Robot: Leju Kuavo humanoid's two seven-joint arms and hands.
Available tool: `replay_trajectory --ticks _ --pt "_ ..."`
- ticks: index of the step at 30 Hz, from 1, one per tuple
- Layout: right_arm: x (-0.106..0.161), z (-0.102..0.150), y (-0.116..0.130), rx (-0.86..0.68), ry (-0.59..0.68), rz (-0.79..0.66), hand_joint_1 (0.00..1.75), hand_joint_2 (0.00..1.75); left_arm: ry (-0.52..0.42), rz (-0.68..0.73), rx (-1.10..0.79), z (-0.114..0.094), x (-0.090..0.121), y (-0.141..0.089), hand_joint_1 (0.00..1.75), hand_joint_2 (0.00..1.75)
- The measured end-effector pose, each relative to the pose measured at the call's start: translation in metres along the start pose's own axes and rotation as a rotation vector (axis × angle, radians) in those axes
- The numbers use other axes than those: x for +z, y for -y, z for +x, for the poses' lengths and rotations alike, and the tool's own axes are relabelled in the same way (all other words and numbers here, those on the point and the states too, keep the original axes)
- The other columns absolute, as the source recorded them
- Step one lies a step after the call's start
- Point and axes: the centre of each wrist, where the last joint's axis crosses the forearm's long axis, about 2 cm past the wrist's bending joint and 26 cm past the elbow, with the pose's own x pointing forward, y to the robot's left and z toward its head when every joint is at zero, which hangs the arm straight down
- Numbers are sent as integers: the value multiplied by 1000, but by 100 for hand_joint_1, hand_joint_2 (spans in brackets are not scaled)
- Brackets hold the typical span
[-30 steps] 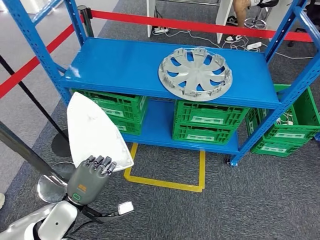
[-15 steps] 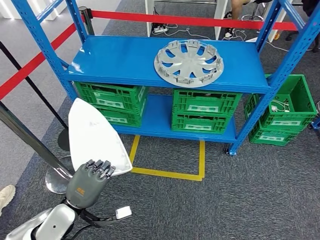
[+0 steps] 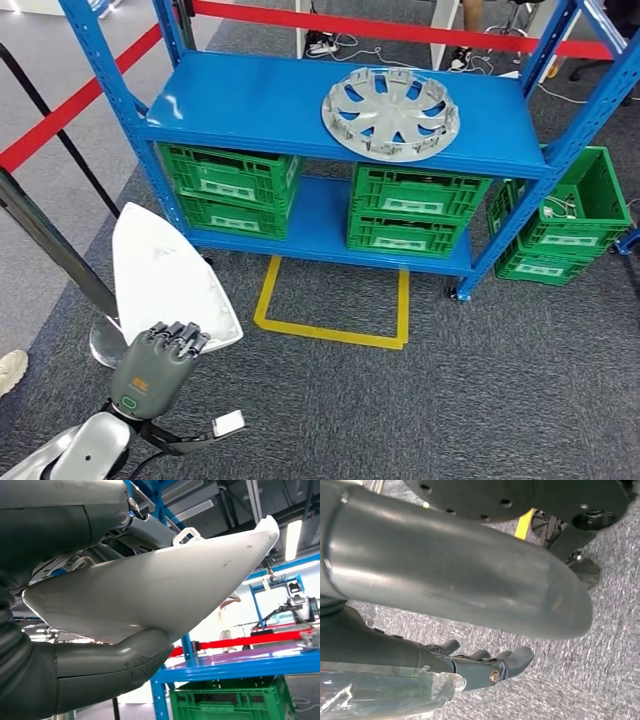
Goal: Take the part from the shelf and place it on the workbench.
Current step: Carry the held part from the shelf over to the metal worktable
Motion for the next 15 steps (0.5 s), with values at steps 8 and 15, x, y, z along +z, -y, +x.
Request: replay_trajectory --ticks 8,15 --pt "0 0 0 4 0 3 0 0 4 -13 -1 -4 8 0 175 175" --pt "0 0 -1 31 5 -2 0 0 -3 -13 -12 -12 11 -2 175 175"
